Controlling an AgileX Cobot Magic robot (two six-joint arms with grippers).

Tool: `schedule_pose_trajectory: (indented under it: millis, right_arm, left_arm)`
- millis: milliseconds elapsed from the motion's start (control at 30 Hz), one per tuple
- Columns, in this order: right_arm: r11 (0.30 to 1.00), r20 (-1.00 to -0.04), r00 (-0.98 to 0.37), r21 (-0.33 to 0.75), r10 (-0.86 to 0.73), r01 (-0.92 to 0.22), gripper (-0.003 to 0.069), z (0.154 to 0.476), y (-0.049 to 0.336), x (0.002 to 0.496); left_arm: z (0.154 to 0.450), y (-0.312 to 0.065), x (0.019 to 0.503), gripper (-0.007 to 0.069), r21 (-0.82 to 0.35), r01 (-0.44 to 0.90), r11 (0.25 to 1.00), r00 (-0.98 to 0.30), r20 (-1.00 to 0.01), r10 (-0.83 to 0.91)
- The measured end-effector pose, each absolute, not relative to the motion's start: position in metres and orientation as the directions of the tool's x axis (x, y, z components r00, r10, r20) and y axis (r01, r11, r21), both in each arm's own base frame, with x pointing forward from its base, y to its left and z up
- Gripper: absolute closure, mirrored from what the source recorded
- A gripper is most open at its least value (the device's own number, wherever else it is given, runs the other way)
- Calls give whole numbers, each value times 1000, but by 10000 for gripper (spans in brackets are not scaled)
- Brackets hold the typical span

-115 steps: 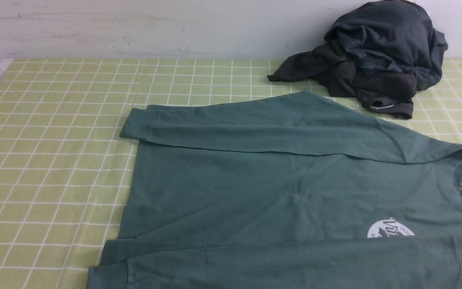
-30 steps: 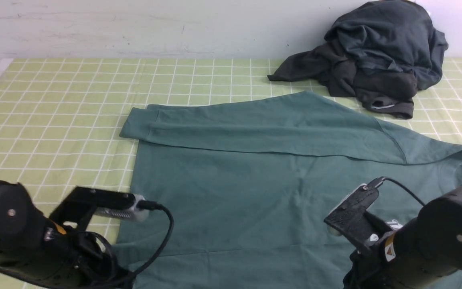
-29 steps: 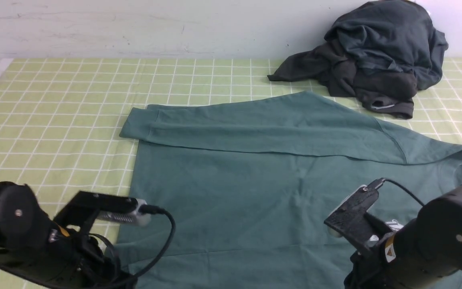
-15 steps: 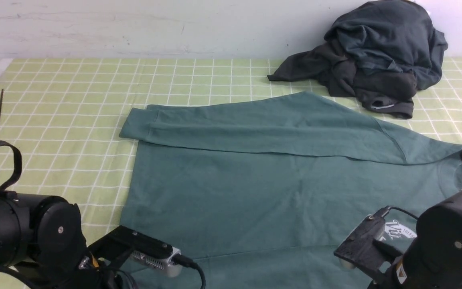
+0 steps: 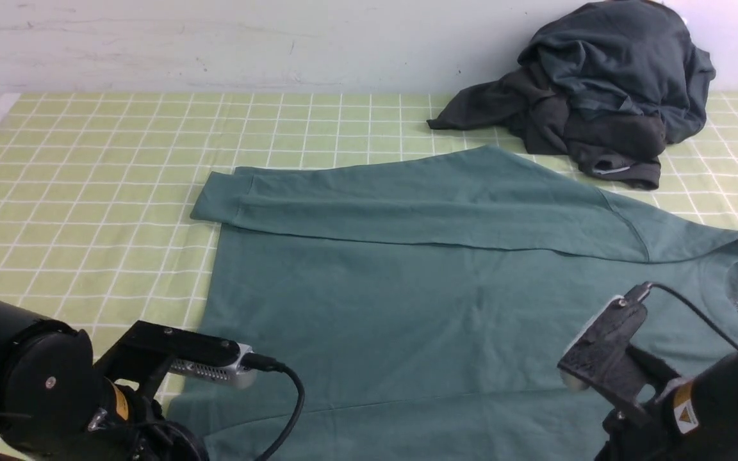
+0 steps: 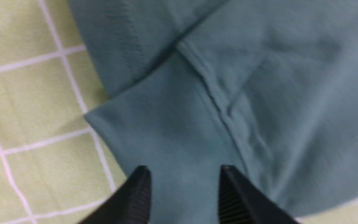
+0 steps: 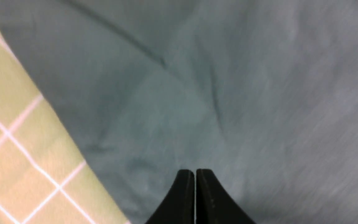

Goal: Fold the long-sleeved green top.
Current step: Use the left arm to clamp the cuff closest to it

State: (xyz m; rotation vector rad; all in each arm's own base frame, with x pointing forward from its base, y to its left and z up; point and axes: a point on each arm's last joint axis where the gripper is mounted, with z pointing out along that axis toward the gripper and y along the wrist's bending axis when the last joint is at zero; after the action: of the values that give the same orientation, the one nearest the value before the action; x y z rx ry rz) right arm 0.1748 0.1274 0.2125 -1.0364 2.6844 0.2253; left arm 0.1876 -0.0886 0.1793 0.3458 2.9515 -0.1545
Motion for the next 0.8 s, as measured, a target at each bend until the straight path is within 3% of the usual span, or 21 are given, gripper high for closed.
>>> schedule_pose_trajectory:
  millis: [133, 300, 500, 567, 800]
  right_arm:
    - [735, -329, -705, 44, -629, -677, 659, 217, 127, 175]
    - [735, -337, -703, 42, -627, -676, 659, 218, 127, 175]
    - [738, -369, -695, 35, -618, -674, 659, 219, 129, 178]
    - [738, -381, -691, 32, -614, -674, 659, 219, 129, 179]
    - [736, -394, -681, 18, -617, -677, 659, 219, 129, 180]
  left_arm:
    - [170, -85, 195, 182, -50, 143, 989, -978, -163, 133]
    - [164, -75, 201, 179, -32, 58, 998, -988, -145, 53]
    - [164, -75, 203, 511, -39, 76, 996, -984, -164, 69]
    - [164, -76, 203, 583, -48, 81, 996, -984, -165, 72]
    - [186, -78, 199, 629, -96, 98, 990, -976, -205, 77]
